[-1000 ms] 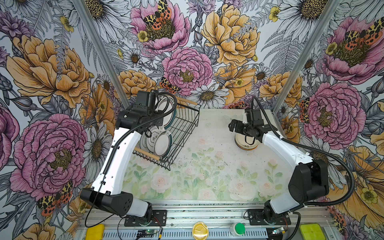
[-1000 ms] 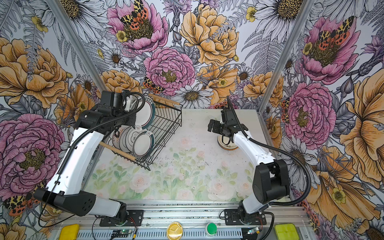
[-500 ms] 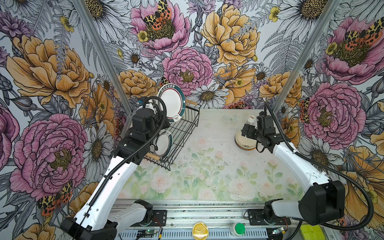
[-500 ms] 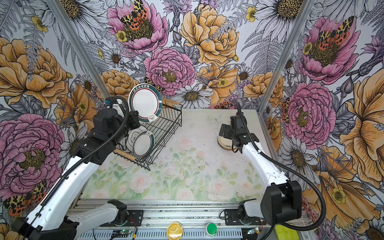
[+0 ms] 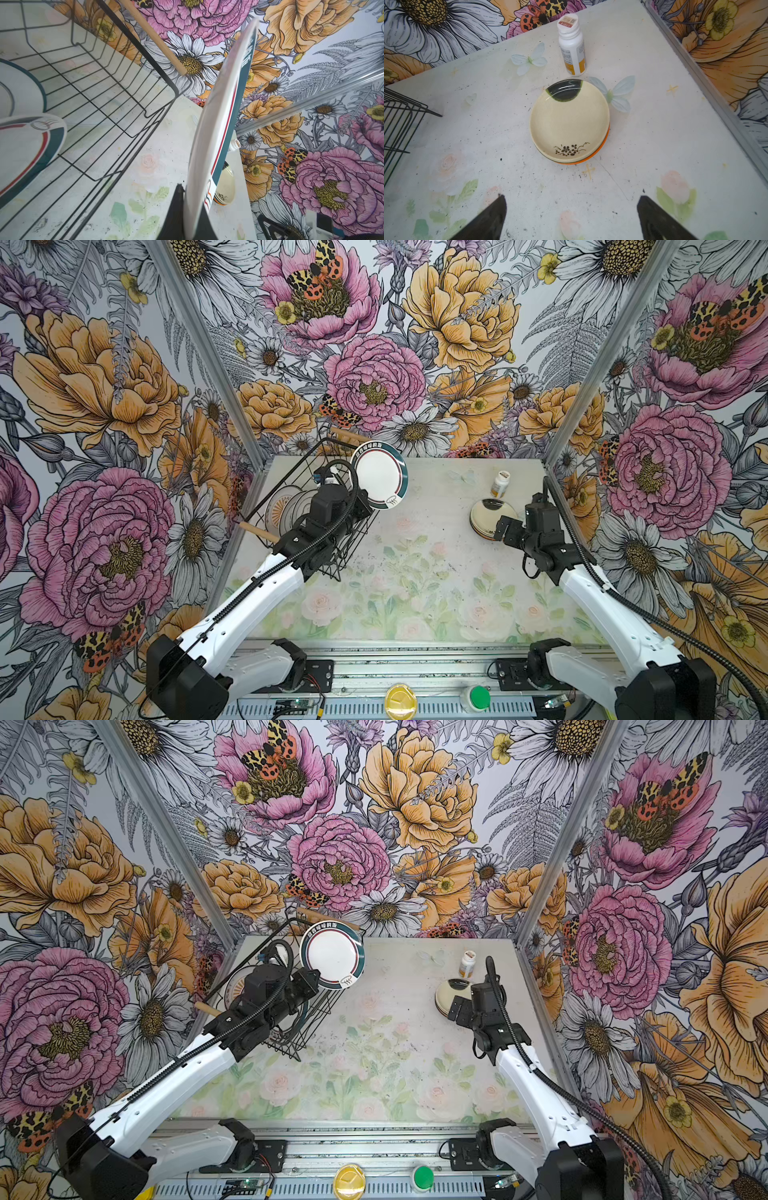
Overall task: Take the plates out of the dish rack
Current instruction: 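Carry the plate toward the right gripper while the right reaches for its rim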
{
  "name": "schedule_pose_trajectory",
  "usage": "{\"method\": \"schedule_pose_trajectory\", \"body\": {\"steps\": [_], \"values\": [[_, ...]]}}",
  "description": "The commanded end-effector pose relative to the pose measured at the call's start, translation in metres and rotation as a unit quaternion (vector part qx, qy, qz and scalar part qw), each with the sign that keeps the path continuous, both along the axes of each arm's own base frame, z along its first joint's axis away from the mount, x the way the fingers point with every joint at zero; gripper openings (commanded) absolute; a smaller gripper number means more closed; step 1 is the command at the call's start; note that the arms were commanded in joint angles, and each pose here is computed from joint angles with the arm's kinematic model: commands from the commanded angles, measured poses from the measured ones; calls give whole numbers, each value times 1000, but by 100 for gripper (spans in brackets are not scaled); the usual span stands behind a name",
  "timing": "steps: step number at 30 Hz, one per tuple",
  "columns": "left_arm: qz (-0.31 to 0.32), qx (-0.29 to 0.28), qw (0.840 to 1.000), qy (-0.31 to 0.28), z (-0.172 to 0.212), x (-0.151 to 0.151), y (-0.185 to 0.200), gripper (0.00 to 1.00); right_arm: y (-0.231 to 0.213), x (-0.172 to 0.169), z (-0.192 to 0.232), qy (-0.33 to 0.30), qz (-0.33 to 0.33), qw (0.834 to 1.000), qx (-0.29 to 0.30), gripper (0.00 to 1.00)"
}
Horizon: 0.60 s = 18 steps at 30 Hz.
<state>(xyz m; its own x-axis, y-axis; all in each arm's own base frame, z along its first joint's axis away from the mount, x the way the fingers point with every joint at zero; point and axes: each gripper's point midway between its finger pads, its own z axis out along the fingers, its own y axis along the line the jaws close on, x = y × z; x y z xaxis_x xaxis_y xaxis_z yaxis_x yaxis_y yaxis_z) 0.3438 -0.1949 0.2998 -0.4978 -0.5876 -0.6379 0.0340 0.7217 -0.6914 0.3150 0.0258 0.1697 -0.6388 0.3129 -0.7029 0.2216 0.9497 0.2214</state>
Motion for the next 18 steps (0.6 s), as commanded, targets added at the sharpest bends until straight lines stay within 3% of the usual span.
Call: {"method": "schedule_pose_trajectory", "body": {"steps": [1, 6, 18], "values": [[-38, -44, 998, -11, 4, -1, -33, 0, 27, -3, 12, -43, 52, 995, 77, 99], [-67, -64, 996, 10, -22, -4, -61, 0, 49, -15, 12, -71, 99, 984, 133, 100], [-136, -91, 986, 42, -52, -13, -124, 0, 90, -16, 7, -129, 151, 933, 299, 99]]}}
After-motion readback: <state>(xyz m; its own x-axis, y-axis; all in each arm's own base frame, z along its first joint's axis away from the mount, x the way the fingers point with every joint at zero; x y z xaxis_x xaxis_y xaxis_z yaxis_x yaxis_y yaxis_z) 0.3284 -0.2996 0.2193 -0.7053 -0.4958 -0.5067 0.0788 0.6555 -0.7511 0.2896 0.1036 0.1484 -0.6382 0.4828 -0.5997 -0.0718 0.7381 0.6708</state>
